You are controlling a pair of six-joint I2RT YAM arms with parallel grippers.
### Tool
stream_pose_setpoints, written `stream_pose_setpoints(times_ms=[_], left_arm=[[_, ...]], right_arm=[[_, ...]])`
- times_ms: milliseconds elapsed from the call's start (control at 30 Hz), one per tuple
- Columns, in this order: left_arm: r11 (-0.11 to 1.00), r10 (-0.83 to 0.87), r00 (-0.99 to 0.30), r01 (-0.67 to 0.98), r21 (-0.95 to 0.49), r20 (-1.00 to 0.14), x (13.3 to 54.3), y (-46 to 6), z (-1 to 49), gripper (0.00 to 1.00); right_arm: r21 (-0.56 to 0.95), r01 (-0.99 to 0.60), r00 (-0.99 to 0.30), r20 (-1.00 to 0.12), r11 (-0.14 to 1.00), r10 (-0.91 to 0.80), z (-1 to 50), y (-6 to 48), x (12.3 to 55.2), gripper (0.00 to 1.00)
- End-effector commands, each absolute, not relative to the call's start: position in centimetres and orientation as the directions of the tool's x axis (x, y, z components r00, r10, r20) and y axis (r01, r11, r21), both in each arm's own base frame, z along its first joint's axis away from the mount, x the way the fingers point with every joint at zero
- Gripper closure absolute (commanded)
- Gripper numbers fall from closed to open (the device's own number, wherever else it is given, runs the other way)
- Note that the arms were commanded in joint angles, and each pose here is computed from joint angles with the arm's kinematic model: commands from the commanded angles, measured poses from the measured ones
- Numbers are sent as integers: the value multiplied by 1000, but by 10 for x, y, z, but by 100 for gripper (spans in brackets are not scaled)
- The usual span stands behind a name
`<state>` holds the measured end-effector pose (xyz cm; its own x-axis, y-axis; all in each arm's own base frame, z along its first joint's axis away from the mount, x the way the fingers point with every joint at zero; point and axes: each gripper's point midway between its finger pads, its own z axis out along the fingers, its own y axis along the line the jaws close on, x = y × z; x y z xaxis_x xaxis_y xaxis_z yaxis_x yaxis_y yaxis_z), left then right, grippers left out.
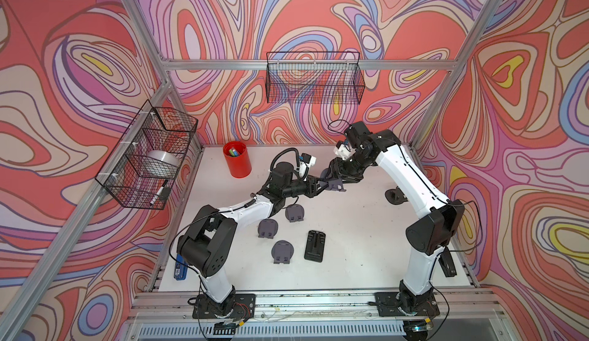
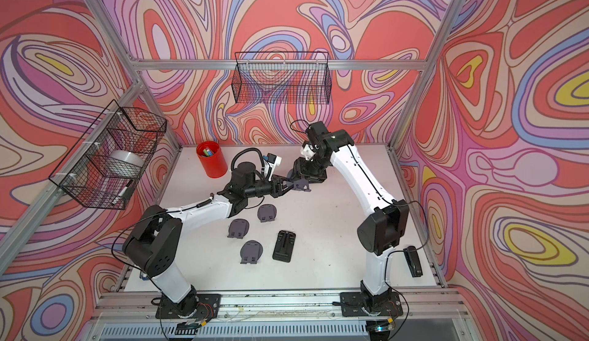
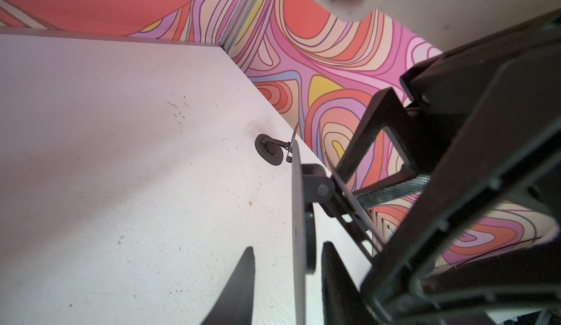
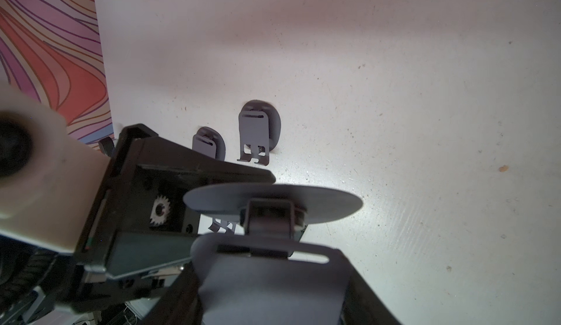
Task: Open the phone stand
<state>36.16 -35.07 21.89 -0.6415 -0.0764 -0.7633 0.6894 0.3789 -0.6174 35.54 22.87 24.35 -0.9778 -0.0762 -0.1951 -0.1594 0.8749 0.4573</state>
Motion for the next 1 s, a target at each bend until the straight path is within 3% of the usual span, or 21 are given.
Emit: stream_pose_setpoints(times_ms=[0, 567, 767, 967], left_arm=[[362, -109, -585, 730, -580, -804, 369, -356, 241, 69], [330, -132, -604, 721, -609, -786, 371, -360, 245, 82], [325, -113, -608, 725, -607, -786, 367, -360, 242, 97], [318, -103, -608, 730, -605, -787, 364, -360, 243, 100]], right_arm=[[463, -179, -978, -179, 868, -107, 242, 236, 351, 100], [461, -183, -976, -190, 868, -105, 241, 238, 352, 100], [466, -183, -974, -208, 865, -95, 244, 241, 358, 100], [469, -185, -970, -227, 864, -85, 247, 243, 364, 99]])
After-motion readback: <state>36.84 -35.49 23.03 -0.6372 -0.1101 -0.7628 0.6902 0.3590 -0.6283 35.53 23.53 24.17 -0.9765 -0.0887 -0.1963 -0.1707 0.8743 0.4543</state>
